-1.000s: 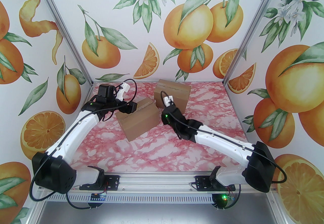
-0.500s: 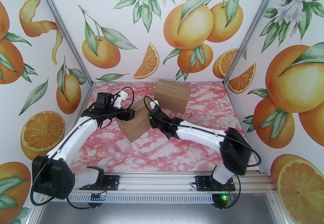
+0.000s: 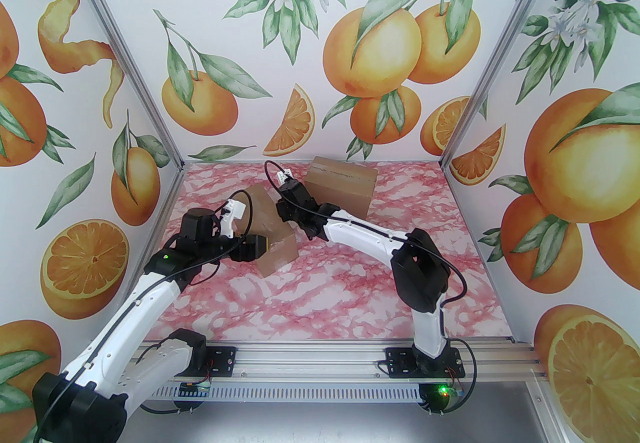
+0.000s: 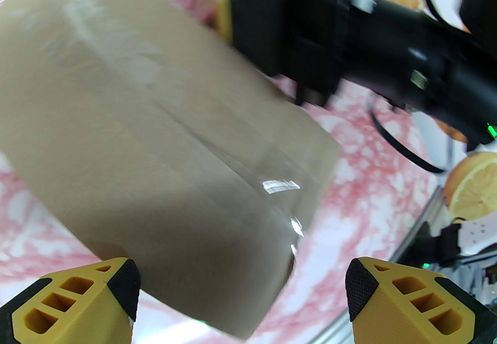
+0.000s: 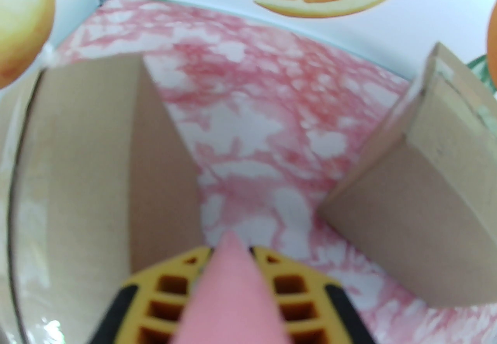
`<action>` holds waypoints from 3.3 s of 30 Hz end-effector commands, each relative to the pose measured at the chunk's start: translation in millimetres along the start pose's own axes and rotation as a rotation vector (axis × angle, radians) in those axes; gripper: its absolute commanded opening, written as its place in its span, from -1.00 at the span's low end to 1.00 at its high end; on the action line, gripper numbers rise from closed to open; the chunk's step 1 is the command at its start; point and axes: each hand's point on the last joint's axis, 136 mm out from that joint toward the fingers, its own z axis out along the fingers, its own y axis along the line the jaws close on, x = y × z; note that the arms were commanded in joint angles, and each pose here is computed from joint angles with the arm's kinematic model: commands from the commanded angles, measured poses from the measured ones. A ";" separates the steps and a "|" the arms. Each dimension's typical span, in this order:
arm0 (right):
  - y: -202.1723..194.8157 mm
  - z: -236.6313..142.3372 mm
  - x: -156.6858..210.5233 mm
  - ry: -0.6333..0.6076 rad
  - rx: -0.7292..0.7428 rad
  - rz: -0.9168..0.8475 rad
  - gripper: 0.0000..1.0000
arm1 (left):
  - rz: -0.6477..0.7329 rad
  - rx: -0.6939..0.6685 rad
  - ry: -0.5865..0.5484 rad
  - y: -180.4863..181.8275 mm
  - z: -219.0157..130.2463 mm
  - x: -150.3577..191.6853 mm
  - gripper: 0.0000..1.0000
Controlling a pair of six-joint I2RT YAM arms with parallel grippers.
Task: Unpack the express box
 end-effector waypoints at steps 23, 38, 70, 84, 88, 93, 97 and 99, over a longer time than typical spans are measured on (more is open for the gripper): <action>-42.6 -143.0 55.1 0.012 0.088 -0.037 -1.00 | 0.149 -0.170 -0.031 95.8 37.4 -164.6 0.94; 31.6 -97.4 74.1 0.084 -0.011 -0.098 -1.00 | 0.028 -0.145 0.074 105.3 45.5 -88.2 0.90; -68.7 -181.9 16.8 -0.543 -0.180 0.895 -1.00 | 1.401 0.058 -0.028 -55.0 -16.4 -25.2 1.00; -49.1 -171.0 32.6 -0.540 -0.205 1.001 -1.00 | 1.577 0.155 0.063 -49.6 32.8 -8.6 1.00; -57.3 -176.6 36.0 -0.568 -0.181 1.010 -1.00 | 1.567 0.194 0.089 -47.4 41.5 -0.7 1.00; -62.5 -180.9 41.6 -0.577 -0.167 1.021 -1.00 | 1.533 0.239 0.094 -50.3 50.6 -0.2 0.96; -61.8 -178.8 46.3 -0.582 -0.179 1.050 -1.00 | 1.505 0.261 0.097 -52.5 57.6 -2.0 0.92; -60.7 -178.1 46.5 -0.594 -0.190 1.069 -1.00 | 1.496 0.262 0.096 -51.8 59.8 -2.1 0.92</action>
